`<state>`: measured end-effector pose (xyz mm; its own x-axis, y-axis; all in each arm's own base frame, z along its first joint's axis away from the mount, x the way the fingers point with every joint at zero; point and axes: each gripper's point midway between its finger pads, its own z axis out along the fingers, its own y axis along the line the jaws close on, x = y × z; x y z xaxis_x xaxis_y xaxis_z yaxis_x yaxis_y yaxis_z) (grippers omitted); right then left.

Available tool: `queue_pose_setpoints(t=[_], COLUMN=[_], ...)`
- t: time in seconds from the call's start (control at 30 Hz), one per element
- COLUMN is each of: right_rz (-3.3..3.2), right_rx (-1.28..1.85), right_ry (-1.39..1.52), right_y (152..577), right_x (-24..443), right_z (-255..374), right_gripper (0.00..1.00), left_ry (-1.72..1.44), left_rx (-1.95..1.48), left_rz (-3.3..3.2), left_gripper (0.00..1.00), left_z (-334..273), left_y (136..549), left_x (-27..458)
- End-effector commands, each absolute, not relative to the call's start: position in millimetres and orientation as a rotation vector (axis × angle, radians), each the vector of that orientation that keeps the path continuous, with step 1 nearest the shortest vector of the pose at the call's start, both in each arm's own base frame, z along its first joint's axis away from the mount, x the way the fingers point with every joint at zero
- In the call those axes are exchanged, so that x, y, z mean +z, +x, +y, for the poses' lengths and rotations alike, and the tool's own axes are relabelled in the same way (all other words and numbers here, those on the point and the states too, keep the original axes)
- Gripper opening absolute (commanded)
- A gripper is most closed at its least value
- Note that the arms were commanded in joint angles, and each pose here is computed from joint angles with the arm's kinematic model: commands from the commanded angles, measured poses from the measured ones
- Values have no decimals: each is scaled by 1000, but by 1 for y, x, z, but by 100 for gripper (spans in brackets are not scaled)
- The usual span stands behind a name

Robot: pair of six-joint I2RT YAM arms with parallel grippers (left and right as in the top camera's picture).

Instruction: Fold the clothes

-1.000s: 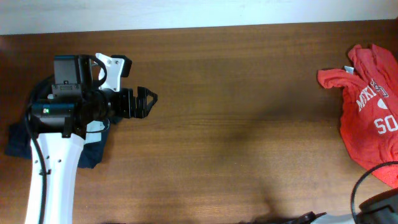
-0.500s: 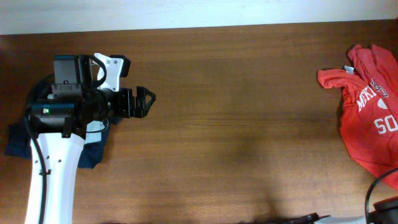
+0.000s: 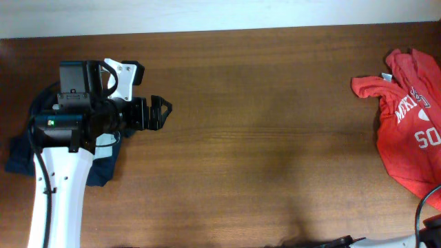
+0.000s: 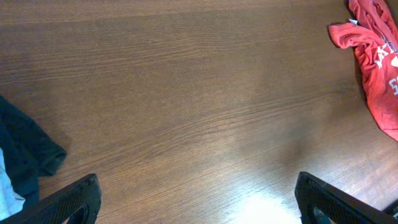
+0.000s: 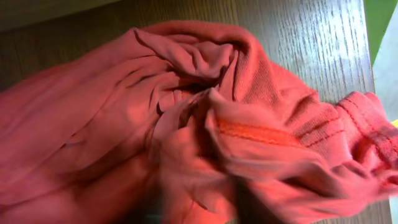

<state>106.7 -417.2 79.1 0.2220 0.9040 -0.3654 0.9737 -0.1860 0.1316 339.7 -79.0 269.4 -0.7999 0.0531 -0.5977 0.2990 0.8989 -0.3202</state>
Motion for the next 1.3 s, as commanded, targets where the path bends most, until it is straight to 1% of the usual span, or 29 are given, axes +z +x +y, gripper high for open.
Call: queue_pose_setpoints(t=[0.0, 0.07, 0.1, 0.2, 0.3, 0.33, 0.37, 0.4, 0.43, 0.47, 0.5, 0.63, 0.7, 0.77, 0.93, 1.07, 1.27], right_rz=[1727, 1710, 1695, 1675, 1695, 1704, 1707, 1714, 1721, 1733, 1741, 1790, 1816, 1823, 1888, 1908, 1922], right_rx=[-209, -118, -33, 74, 35, -45, -88, -162, -215, -288, -338, -465, -589, -666, -769, -795, -803], right_ry=[2119, 2032, 1928, 1790, 1691, 1692, 1703, 1732, 1761, 1813, 1849, 1927, 1974, 2000, 1999, 2058, 2107], right_y=[123, 143, 167, 204, 224, 224, 221, 215, 208, 196, 188, 170, 155, 147, 139, 127, 109], right_x=[93, 113, 136, 177, 206, 212, 212, 210, 206, 199, 193, 169, 155, 147, 128, 107, 88], right_z=[-416, -413, -409, -392, -374, -371, -371, -372, -372, -374, -375, -383, -391, -396, -407, -413, -421], right_gripper=[4, 4, 4, 4, 4, 7, 13, 25, 30, 46, 54, 66, 77, 83, 89, 89, 87], left_ry=[254, 254, 254, 254, 254, 254, 254, 254, 254, 254, 254, 255, 255, 255, 255, 255, 255], left_rx=[-536, -536, -536, -536, -536, -536, -536, -536, -536, -536, -536, -535, -535, -535, -535, -535, -538], left_rz=[2446, 2445, 2444, 2444, 2444, 2444, 2444, 2443, 2443, 2443, 2443, 2442, 2442, 2442, 2442, 2443, 2443], left_gripper=[99, 99, 99, 99, 99, 99, 99, 99, 99, 99, 99, 99, 99, 99, 99, 99, 99], left_z=[-80, -80, -80, -80, -80, -80, -80, -80, -80, -80, -80, -80, -80, -79, -79, -80, -80], left_y=[341, 341, 341, 341, 341, 341, 341, 341, 341, 341, 341, 342, 342, 342, 342, 341, 341], left_x=[274, 274, 274, 274, 274, 274, 274, 274, 274, 274, 275, 275, 275, 275, 275, 275, 275])
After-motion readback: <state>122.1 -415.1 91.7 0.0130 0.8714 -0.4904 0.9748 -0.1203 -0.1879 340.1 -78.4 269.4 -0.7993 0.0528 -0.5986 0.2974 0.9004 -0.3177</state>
